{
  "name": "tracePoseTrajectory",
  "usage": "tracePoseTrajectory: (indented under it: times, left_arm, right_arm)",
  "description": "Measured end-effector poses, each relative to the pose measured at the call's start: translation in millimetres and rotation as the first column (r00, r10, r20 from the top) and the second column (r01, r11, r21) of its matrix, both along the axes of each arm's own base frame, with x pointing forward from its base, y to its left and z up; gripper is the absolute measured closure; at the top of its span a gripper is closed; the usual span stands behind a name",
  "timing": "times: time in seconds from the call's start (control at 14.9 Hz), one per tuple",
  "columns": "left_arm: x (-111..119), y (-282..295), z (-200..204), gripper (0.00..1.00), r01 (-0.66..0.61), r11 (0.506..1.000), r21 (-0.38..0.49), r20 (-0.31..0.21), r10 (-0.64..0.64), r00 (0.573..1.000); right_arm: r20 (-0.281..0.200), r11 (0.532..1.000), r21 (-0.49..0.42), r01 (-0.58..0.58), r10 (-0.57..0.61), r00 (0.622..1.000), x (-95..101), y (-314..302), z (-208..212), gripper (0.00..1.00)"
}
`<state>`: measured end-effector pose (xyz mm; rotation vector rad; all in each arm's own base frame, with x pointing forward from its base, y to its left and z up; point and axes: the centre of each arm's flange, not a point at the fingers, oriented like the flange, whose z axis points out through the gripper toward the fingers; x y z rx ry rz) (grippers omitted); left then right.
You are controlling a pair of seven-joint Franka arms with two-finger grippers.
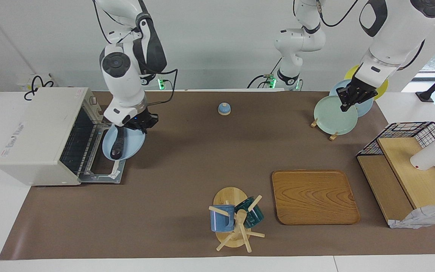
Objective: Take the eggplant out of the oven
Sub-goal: 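Pull the blue plate with eggplant out and set it on the table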
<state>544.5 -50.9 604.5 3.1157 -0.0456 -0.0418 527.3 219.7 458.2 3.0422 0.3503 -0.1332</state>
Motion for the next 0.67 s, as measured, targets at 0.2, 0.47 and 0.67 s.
tracePoseTrajectory:
  times: [0.2,0.47,0.67]
  left_arm:
    - [1,0,0,0.40,0.000,1.000,0.000,0.005,0.000,1.000]
    - [1,0,1,0.00,0.000,1.000,-0.001,0.012,0.000,1.000]
    - [2,0,1,0.00,0.000,1.000,-0.001,0.014,0.000,1.000]
  right_arm:
    - [0.047,1.000,-0.016,-0.008,0.009,0.999,-29.6,93,7,0.98]
    - [0.068,0.997,-0.030,0.069,-0.067,0.995,-38.6,199,-1,0.98]
    - [0.100,0.996,-0.018,0.085,-0.083,0.992,-47.9,278,-41,0.98]
